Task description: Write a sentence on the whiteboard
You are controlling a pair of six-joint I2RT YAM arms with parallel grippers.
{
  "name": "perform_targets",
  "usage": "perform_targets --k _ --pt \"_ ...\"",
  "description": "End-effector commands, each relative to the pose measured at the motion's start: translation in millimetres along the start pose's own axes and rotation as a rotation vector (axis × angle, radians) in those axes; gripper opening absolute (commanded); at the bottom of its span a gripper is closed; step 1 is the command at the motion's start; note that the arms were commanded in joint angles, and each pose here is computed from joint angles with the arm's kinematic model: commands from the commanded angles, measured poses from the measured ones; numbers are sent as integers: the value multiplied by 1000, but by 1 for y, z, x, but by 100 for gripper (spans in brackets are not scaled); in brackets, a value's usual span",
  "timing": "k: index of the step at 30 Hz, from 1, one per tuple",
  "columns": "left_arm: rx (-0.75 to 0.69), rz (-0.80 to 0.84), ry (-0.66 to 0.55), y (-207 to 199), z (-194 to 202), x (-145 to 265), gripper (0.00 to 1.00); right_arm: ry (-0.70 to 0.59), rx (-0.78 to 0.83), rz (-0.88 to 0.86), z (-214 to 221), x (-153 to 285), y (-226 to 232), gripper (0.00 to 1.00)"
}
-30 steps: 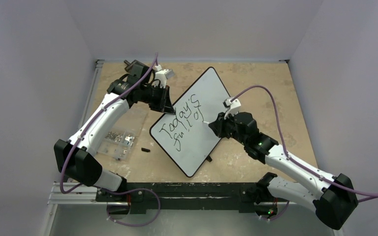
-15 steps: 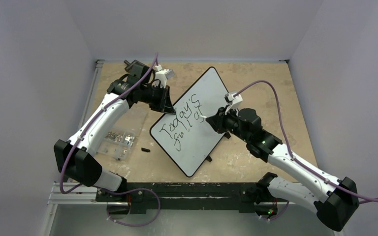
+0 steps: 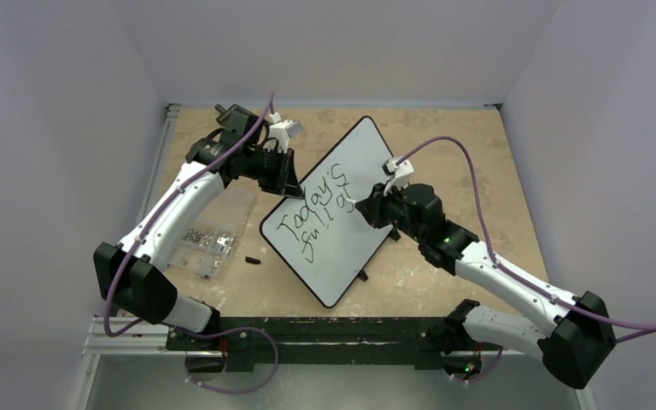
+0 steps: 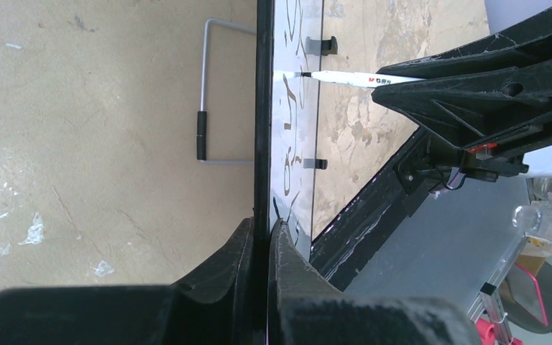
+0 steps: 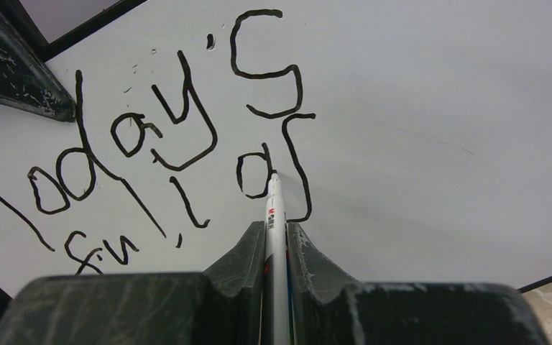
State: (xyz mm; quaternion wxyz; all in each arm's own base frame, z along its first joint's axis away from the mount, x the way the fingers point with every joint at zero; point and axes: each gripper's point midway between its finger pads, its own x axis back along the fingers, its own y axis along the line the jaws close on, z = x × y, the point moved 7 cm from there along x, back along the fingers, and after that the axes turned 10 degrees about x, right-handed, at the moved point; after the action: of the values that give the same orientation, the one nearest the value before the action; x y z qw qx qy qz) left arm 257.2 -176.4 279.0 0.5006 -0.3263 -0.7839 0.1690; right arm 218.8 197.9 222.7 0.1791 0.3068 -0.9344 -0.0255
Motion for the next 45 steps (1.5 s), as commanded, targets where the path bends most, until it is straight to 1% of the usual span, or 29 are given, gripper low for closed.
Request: perform_targets --k 1,9,17,23,33,35,39,45 --pt "-64 -107 -91 9 -9 11 0 -86 16 23 -23 -4 0 0" --pt "-63 -107 -91 9 -10 11 0 -72 38 111 -20 -7 -11 0" --pt "-63 -109 -88 10 -10 10 0 -70 46 108 -23 -7 -11 0" --pt "-66 -112 -93 9 -10 12 0 -87 39 92 -29 9 -9 0" --pt "-70 -119 -101 9 -10 14 0 -53 35 -34 -20 31 3 0" --pt "-70 -125 -103 10 -10 14 0 -43 39 -37 -17 32 3 0" --pt "-72 -134 -108 11 -10 14 0 -25 46 -110 -11 37 9 0" --pt "-72 -158 -119 13 -11 16 0 -16 34 -175 -6 43 16 0"
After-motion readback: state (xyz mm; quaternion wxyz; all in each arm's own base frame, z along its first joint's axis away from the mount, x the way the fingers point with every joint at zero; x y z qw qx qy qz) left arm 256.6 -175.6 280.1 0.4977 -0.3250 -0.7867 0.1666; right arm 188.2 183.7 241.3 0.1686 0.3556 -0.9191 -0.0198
